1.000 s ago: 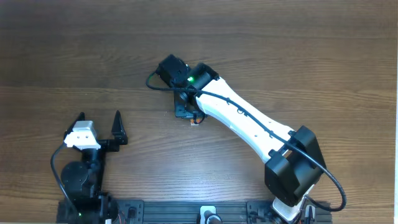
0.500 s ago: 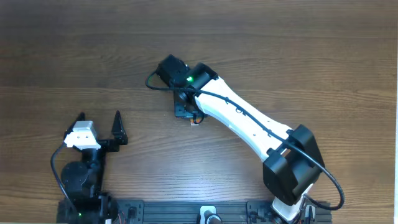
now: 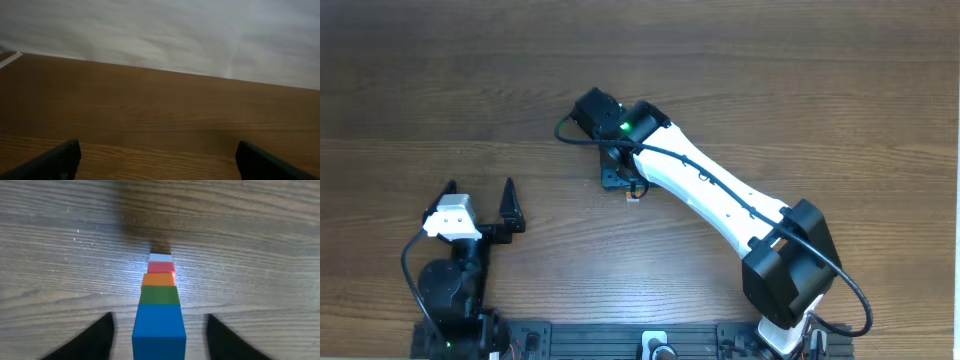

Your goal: Stack Cubes

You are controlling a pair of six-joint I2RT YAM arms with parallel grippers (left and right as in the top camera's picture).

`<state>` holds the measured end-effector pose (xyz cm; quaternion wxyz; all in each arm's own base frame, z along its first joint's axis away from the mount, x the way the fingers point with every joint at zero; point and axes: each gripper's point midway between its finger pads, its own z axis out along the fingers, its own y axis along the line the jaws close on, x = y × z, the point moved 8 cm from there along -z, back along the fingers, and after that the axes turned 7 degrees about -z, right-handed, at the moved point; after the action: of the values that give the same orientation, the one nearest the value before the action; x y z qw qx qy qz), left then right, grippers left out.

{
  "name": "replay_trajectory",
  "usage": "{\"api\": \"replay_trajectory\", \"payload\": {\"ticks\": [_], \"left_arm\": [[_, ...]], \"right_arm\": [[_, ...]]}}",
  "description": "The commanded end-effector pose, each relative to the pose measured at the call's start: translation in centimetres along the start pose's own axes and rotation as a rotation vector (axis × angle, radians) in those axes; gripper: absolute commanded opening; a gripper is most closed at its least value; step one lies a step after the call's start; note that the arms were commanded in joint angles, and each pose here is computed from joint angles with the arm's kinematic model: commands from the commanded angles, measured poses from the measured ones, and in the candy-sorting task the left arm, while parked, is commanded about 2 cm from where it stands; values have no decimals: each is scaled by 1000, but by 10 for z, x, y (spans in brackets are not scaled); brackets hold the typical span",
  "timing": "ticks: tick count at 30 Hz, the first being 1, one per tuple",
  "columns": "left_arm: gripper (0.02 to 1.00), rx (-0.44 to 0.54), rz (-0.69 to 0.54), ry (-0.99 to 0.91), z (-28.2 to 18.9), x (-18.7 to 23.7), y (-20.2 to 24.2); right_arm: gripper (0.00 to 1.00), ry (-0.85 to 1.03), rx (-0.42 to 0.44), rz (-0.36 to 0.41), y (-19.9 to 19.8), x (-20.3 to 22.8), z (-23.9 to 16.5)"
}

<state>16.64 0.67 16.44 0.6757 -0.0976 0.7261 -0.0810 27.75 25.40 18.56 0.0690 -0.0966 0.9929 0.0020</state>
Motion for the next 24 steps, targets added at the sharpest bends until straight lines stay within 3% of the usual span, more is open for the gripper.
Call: {"api": "replay_trajectory", "payload": {"ticks": [1, 3, 4, 9, 16, 17, 24], "left_arm": [[1000, 8, 7, 1, 0, 2, 0], [1000, 8, 7, 1, 0, 2, 0], [1000, 8, 7, 1, 0, 2, 0], [1000, 9, 7, 1, 0, 1, 0], [1000, 8, 7, 1, 0, 2, 0], [1000, 8, 7, 0, 0, 1, 0], [1000, 8, 7, 1, 0, 2, 0]], "right_arm": [[776, -16, 7, 15, -1, -7, 2], [980, -25, 3, 21, -4, -10, 3], [993, -31, 0, 17, -5, -12, 3], [993, -85, -6, 17, -40, -41, 3], [993, -129, 38, 125, -142, -78, 1], [993, -126, 56, 163, -173, -80, 1], [993, -144, 107, 126, -231, -70, -4]]}}
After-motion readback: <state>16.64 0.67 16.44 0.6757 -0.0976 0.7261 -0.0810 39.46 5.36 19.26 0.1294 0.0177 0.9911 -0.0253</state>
